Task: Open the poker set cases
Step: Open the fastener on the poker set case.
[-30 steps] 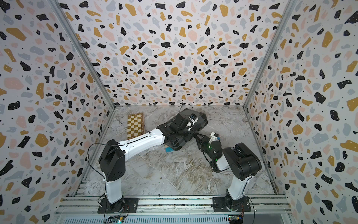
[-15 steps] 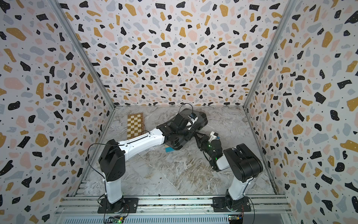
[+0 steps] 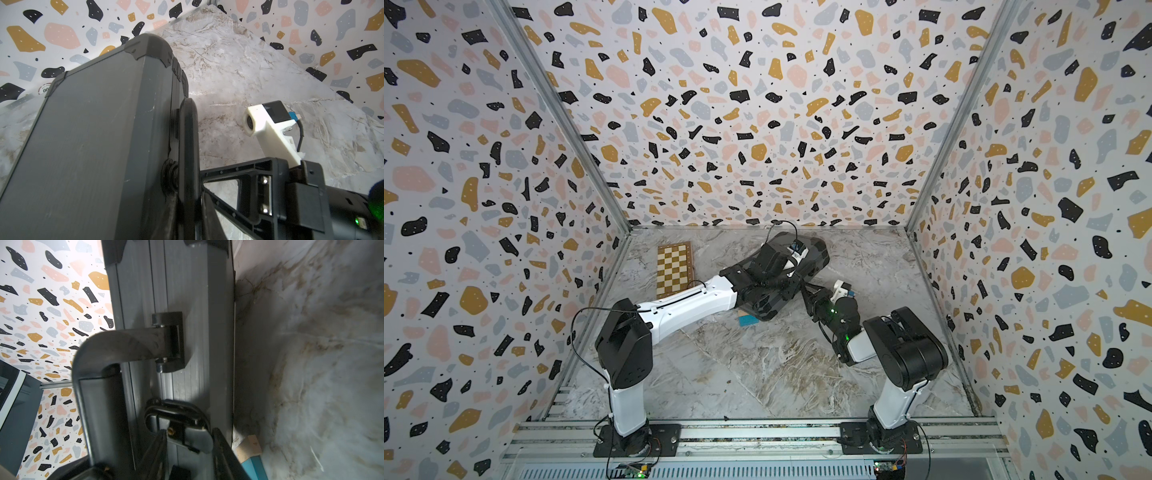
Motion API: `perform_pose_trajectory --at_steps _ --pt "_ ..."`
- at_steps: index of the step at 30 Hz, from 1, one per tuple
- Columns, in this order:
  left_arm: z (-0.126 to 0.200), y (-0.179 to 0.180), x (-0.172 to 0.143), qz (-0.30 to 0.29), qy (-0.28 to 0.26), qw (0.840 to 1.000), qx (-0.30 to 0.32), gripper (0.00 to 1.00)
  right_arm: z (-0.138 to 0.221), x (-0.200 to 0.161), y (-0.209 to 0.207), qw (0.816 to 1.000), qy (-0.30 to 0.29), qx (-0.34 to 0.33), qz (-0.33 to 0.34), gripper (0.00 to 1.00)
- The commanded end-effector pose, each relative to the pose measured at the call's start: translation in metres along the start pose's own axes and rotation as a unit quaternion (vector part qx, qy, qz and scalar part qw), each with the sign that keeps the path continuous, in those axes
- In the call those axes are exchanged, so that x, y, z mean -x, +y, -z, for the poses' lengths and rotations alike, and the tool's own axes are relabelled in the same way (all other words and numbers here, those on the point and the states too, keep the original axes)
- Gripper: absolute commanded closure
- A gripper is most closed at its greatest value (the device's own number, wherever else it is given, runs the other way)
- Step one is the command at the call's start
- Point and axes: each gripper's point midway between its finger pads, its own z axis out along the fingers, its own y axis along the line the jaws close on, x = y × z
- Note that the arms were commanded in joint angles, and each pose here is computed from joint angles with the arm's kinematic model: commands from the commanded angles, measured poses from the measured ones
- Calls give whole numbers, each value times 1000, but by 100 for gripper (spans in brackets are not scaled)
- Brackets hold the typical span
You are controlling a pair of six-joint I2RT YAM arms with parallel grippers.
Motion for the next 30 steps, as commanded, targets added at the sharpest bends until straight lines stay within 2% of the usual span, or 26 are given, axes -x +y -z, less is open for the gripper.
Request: perform_pose_trajectory --at_steps 1,7,18,25,30 --pt "50 -3 93 29 -171 985 -12 100 1 -3 81 992 6 117 46 64" --pt "40 1 69 32 -156 987 -5 100 15 2 111 984 -11 154 89 66" --pt "32 8 51 26 -141 990 11 100 19 9 115 983 -16 158 92 66" --pt "33 8 52 24 -141 990 10 100 32 26 63 994 -30 88 59 59" --pt "26 7 37 20 -129 991 2 100 53 42 27 996 -36 -5 83 51"
